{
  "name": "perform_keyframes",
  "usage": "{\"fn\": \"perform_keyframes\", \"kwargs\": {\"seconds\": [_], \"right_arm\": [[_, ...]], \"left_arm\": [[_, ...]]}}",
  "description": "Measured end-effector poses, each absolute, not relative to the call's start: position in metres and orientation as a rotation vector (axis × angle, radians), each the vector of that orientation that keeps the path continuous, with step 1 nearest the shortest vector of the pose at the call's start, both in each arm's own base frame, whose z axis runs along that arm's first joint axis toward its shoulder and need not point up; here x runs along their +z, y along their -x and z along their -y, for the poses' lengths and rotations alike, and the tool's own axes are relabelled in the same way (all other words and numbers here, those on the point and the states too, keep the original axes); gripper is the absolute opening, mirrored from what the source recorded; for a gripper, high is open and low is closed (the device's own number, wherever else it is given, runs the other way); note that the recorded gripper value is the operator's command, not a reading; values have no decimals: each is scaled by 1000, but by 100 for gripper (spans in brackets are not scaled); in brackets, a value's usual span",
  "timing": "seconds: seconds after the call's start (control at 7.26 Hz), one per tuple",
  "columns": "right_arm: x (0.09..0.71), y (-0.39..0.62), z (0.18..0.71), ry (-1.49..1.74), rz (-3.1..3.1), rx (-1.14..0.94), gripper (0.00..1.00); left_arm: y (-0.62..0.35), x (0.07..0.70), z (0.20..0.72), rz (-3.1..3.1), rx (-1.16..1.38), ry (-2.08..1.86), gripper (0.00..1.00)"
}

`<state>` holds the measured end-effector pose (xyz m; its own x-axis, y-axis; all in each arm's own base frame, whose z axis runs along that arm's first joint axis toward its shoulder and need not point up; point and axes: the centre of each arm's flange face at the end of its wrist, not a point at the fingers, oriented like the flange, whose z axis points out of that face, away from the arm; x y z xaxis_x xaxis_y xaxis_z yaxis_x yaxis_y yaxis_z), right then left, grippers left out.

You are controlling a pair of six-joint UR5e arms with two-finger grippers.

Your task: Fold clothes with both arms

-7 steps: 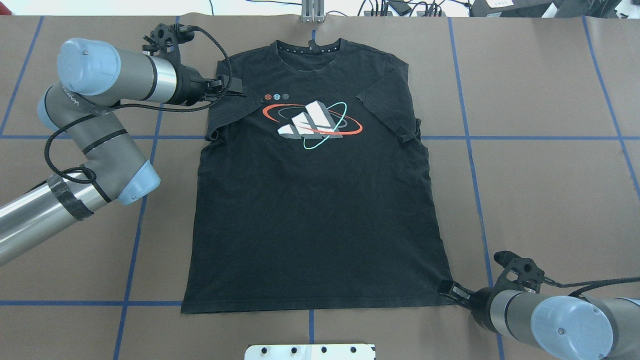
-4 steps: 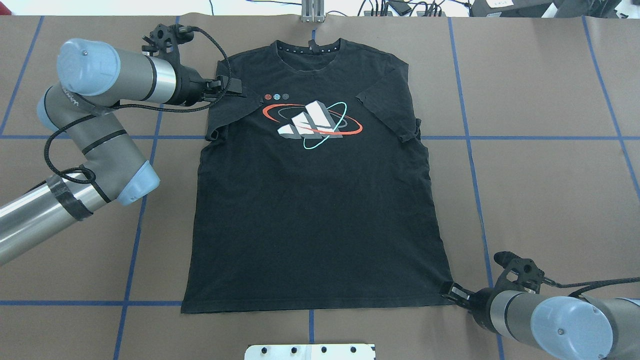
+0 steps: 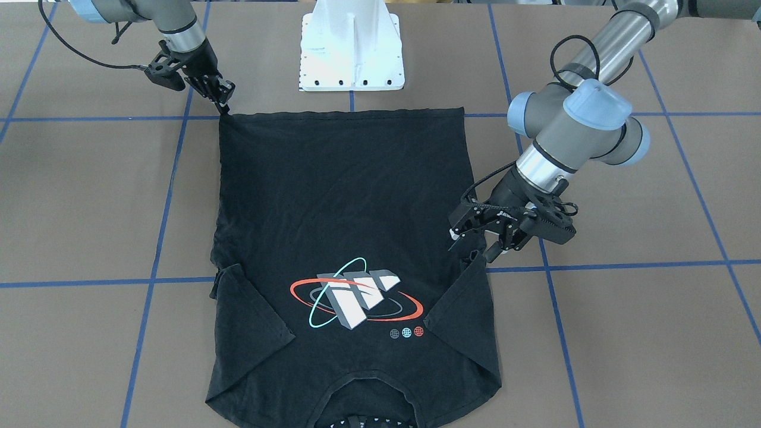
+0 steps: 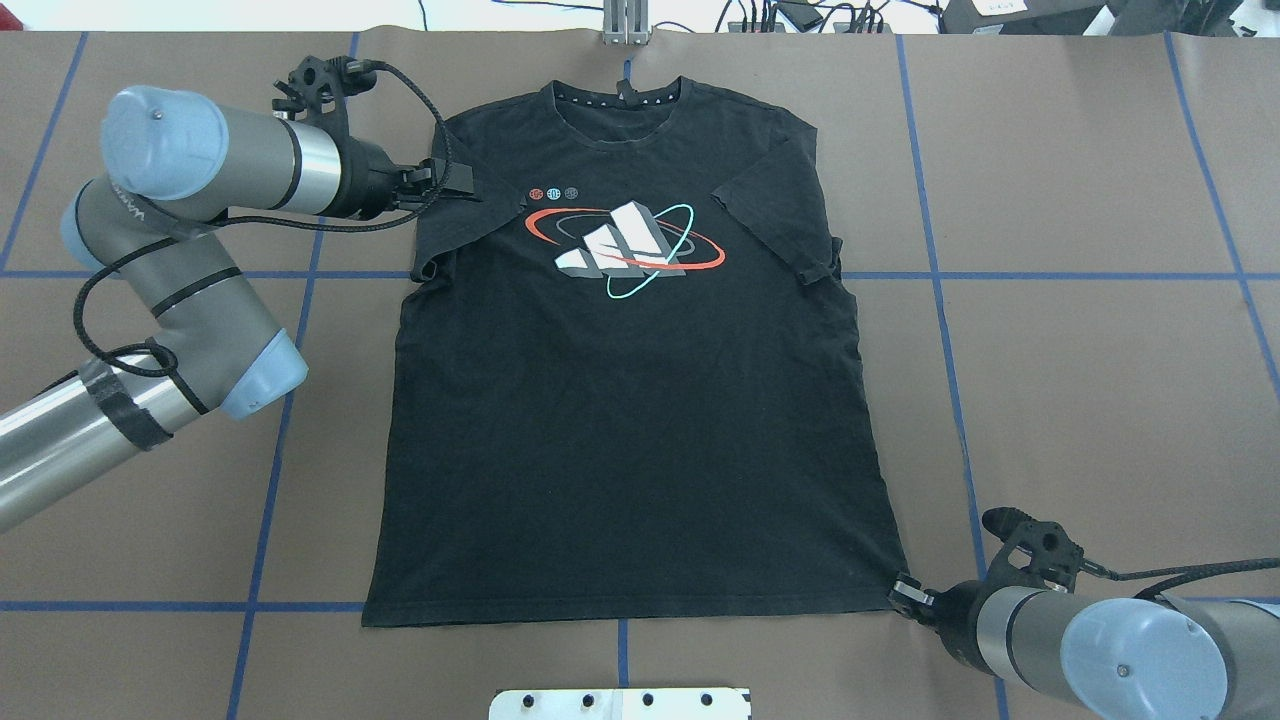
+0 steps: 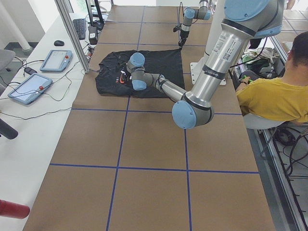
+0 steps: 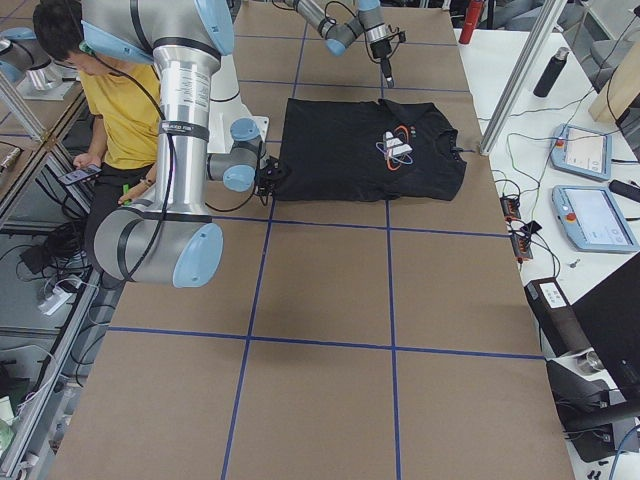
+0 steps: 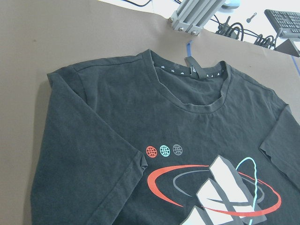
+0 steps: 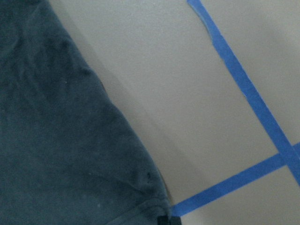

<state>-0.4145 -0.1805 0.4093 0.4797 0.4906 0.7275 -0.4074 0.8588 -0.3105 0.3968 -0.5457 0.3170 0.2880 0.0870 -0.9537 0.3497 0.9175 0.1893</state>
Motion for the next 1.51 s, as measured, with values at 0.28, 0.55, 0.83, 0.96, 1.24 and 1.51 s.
{"fn": "perform_keyframes", "kwargs": {"seconds": [0.28, 0.55, 0.83, 0.96, 1.24, 1.51], "right_arm": [[394, 406, 180, 111, 948, 544, 0], [389, 404, 180, 113, 957, 543, 0], [389, 403, 182, 109, 957, 550, 0], [389, 403, 184, 107, 959, 554, 0], [386, 402, 186, 105, 965, 559, 0], [384, 403, 186, 107, 970, 559, 0]], "left_arm": [[-389, 343, 470, -1281, -269, -225, 89], [-376, 368, 366, -1258, -330, -85, 84], [-399, 389, 278, -1205, -399, 21, 77], [-413, 396, 248, -1178, -420, 74, 72], [-432, 406, 215, -1126, -433, 116, 63], [-441, 409, 203, -1108, -424, 128, 42]]}}
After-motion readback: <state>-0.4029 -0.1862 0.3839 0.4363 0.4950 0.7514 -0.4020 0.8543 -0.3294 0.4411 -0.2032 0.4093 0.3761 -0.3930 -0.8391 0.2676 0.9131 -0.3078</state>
